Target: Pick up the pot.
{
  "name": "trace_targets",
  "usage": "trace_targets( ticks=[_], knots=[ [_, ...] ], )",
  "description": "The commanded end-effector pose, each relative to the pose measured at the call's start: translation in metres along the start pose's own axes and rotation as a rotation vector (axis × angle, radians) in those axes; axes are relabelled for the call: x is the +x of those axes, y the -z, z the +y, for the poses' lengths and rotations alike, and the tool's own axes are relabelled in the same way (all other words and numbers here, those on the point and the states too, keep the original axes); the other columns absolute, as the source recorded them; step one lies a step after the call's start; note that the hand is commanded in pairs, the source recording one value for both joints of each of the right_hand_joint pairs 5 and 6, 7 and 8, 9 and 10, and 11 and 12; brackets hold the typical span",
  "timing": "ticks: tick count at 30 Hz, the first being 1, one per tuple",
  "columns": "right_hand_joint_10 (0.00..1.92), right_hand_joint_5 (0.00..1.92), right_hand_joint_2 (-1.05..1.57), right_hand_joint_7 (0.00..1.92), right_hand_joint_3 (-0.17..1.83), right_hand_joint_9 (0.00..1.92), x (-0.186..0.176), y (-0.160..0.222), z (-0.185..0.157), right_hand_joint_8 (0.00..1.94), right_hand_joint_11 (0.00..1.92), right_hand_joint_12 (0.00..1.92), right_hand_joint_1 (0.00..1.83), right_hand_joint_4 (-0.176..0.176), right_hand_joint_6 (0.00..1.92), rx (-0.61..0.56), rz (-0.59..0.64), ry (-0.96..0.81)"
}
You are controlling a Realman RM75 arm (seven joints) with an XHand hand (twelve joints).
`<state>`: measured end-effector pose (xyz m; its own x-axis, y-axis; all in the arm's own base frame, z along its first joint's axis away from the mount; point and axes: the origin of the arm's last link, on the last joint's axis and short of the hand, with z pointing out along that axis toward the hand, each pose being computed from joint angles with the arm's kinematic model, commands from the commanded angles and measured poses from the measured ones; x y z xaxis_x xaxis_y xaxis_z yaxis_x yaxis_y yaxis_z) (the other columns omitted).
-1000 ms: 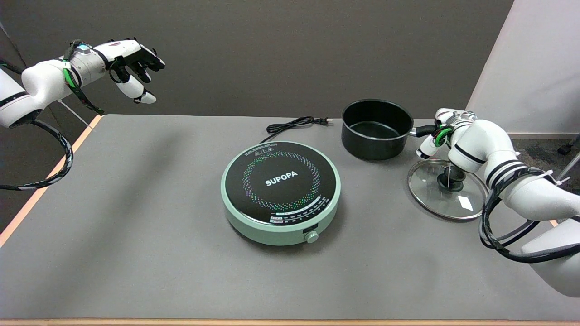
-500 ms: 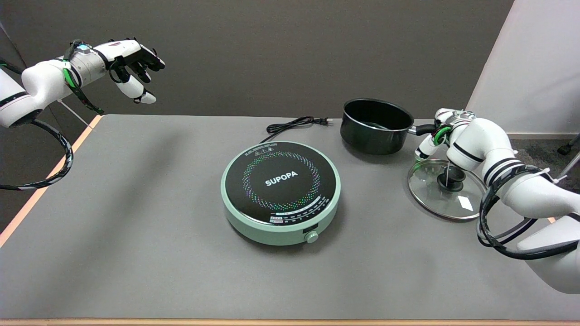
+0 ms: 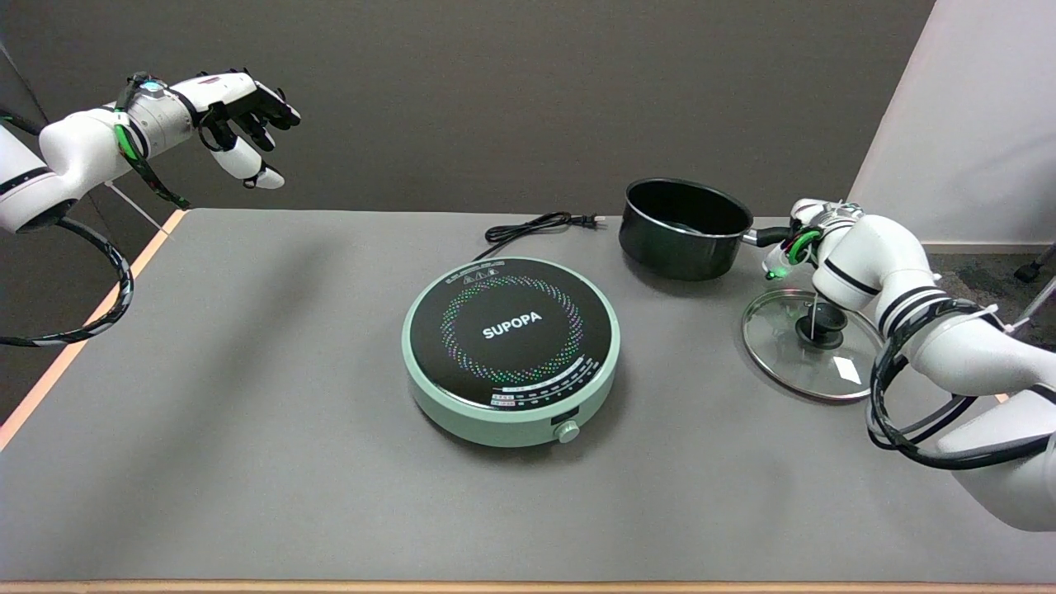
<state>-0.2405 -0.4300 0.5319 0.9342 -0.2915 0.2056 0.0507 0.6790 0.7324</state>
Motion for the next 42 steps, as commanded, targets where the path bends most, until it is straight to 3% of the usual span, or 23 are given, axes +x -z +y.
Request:
trace_targets(
  ticks=[1, 9, 23, 32, 42],
  knots=[
    [1.92, 1.92, 1.48, 1.92, 0.66, 1.92, 0.001, -0.002, 0.001, 1.92, 1.92, 1.92, 0.84, -0.028, 1.92, -0.005, -0.004, -0.022],
    [1.92, 1.92, 1.52, 1.92, 0.82, 1.92, 0.001, -0.003, -0.001, 1.92, 1.92, 1.92, 0.83, -0.03, 1.92, 0.017, 0.002, -0.025],
    [1.92, 1.92, 1.57, 1.92, 0.66, 1.92, 0.006, 0.001, -0.002, 1.92, 1.92, 1.92, 0.81, -0.031, 1.92, 0.086, 0.04, -0.049],
    [1.92, 1.92, 1.57, 1.92, 0.63, 1.92, 0.025, 0.01, 0.005, 1.92, 1.92, 1.92, 0.83, -0.031, 1.92, 0.185, 0.13, -0.078],
    [1.92, 1.92, 1.57, 1.92, 0.63, 1.92, 0.04, 0.029, 0.035, 1.92, 1.92, 1.92, 0.83, -0.031, 1.92, 0.307, 0.262, -0.157]
  ],
)
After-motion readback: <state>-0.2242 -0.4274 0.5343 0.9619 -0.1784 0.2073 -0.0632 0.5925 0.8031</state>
